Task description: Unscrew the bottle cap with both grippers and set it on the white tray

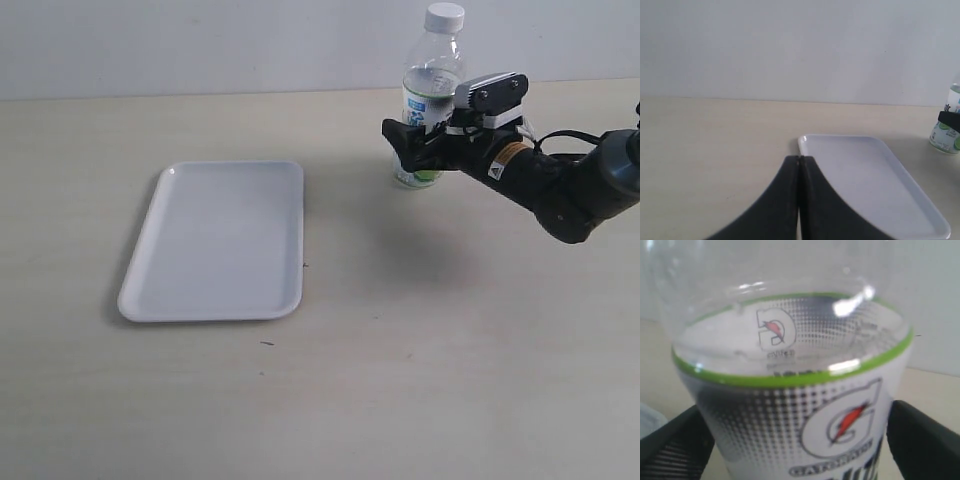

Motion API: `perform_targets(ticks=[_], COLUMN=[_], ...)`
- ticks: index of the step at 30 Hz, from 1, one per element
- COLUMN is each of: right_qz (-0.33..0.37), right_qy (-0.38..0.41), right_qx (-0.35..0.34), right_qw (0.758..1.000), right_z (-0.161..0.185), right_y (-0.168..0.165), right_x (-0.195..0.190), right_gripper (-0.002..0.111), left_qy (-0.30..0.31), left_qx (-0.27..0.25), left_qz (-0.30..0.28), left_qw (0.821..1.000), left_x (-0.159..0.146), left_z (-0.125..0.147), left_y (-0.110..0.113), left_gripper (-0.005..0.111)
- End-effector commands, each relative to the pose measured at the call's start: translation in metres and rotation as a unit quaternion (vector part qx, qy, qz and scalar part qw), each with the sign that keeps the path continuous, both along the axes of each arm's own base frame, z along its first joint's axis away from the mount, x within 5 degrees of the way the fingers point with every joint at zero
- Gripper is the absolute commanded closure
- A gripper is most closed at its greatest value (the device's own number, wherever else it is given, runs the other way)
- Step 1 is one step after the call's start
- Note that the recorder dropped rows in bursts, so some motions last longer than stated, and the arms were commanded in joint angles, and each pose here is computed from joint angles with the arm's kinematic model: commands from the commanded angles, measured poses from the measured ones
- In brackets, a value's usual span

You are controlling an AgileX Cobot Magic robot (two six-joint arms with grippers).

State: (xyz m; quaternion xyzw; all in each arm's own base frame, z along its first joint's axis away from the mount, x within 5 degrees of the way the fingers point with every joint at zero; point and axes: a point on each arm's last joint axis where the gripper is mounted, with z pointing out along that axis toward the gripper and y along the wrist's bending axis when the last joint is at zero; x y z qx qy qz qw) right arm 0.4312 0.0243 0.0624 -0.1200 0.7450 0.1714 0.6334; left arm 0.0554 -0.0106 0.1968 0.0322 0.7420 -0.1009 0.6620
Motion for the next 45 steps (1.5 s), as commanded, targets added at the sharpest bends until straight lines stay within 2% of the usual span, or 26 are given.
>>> perform_targets(ticks=[1,5,8,9,13,18,21,26,30,32,34,36,38,40,42,45], right_qz=[0.004,0.003,0.003,0.004,0.008,0.056,0.070,0.032,0.060,0.063,0.059,0.061,0.063,0.068,0.081,0.094], right_qy=[-0.001,-0.002,-0.002,-0.002,-0.008,-0.026,0.001,0.073,0.076,0.076,0.080,0.076,0.078,0.080,0.084,0.090], right_qx=[0.001,0.002,0.002,0.002,0.001,-0.026,-0.044,-0.082,-0.095,-0.098,-0.098,-0.101,-0.105,-0.112,-0.124,-0.133], right_qw=[1.000,1.000,1.000,1.000,1.000,0.998,0.997,0.993,0.991,0.990,0.990,0.990,0.989,0.988,0.985,0.983], right_z=[-0.001,-0.001,-0.001,-0.001,0.003,0.022,0.032,0.045,0.052,0.058,0.064,0.069,0.071,0.071,0.068,0.065], right_y=[0.001,0.001,0.001,0.001,0.002,0.009,0.010,0.002,0.006,0.007,0.006,0.007,0.007,0.008,0.009,0.010], right_x=[0.001,0.001,0.001,0.001,0.001,-0.001,-0.002,-0.002,-0.015,-0.024,-0.031,-0.039,-0.046,-0.052,-0.058,-0.063], right_gripper=[0.038,0.070,0.104,0.108,0.108,0.108,0.108,0.108,0.108,0.108,0.108,0.108,0.108,0.108,0.108,0.108], left_qy=[-0.036,-0.081,-0.133,-0.151,-0.214,-0.274,-0.273,-0.251,-0.253,-0.287,-0.341,-0.360,-0.352,-0.324,-0.268,-0.188], left_qx=[-0.015,-0.050,-0.064,-0.067,-0.080,-0.092,-0.092,-0.087,-0.127,-0.158,-0.195,-0.206,-0.198,-0.175,-0.171,-0.130], left_qz=[-0.004,-0.006,-0.011,-0.012,-0.017,-0.022,-0.022,-0.020,-0.028,-0.038,-0.055,-0.062,-0.063,-0.067,-0.086,-0.119], left_qw=[0.999,0.995,0.989,0.986,0.973,0.957,0.957,0.964,0.959,0.944,0.918,0.908,0.913,0.927,0.944,0.966], left_x=[0.000,0.000,-0.002,-0.002,-0.006,-0.010,-0.010,-0.009,-0.009,-0.013,-0.020,-0.020,-0.015,-0.002,0.020,0.058], left_z=[0.006,0.015,0.025,0.028,0.040,0.050,0.050,0.047,0.048,0.055,0.065,0.077,0.096,0.117,0.134,0.157], left_y=[-0.001,-0.001,-0.001,-0.001,-0.001,-0.001,-0.001,-0.001,-0.001,0.000,0.001,0.001,-0.001,-0.007,-0.015,-0.032], left_gripper=[0.107,0.107,0.107,0.107,0.107,0.107,0.107,0.107,0.107,0.107,0.107,0.107,0.107,0.107,0.107,0.107])
